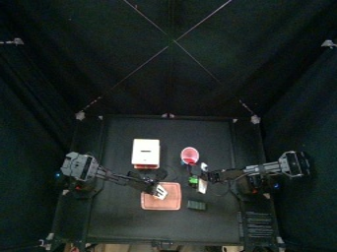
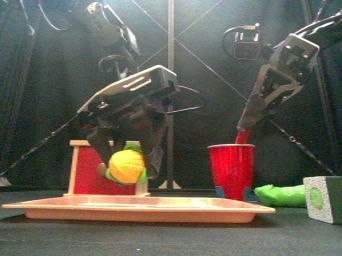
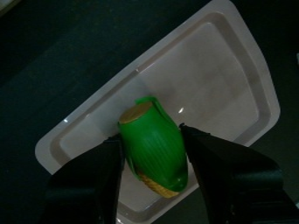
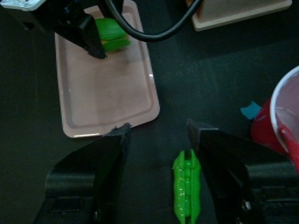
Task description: Place corn left of plate
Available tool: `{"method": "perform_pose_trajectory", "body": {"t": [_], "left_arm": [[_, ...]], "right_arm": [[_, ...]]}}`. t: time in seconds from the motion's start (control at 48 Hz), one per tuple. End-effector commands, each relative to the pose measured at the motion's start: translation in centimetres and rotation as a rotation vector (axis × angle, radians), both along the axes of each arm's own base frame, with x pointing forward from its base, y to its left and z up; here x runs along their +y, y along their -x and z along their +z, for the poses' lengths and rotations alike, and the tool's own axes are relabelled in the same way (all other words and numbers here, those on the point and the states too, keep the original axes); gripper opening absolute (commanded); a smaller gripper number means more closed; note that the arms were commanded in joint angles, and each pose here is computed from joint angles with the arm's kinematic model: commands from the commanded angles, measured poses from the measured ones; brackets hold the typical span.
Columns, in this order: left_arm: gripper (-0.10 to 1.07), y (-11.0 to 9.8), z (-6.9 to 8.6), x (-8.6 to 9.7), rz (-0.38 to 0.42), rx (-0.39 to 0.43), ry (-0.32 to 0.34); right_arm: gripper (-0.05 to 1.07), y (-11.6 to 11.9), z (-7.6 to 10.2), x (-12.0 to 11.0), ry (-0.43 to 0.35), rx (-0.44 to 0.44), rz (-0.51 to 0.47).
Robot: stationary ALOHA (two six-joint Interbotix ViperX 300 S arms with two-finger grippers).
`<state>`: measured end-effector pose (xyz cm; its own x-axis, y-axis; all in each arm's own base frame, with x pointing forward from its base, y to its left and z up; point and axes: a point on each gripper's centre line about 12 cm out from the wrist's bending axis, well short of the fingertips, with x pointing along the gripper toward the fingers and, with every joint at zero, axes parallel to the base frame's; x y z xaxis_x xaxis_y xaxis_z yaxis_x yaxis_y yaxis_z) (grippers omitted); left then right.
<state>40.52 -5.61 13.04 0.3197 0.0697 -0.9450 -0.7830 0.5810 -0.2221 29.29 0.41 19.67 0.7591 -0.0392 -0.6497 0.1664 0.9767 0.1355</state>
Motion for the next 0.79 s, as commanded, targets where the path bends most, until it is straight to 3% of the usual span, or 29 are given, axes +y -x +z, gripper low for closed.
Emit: {"method": "perform_pose_trajectory", "body": {"t": [0.0,0.167,0.375,0.771], "left_arm": [[0.81,-0.5,1.2,0.1,0.001,-0.032,0.003],[0.81,0.0,1.8,0.1,0.001,-0.016,-0.008],[0.81,2.1,2.5,0.2,0.012,0.024,-0.015],[0.81,8.8,1.6,-0.9,0.052,0.092,0.047]], "right_arm": [[0.88,-0.3,1.0,0.0,-0.001,-0.036,0.003],[0.88,-0.2,1.0,0.0,0.0,-0.035,0.004],[0.88,-0.2,0.9,0.0,-0.001,-0.033,0.003],[0.88,-0.3,0.9,0.0,-0.004,-0.03,0.001]]}}
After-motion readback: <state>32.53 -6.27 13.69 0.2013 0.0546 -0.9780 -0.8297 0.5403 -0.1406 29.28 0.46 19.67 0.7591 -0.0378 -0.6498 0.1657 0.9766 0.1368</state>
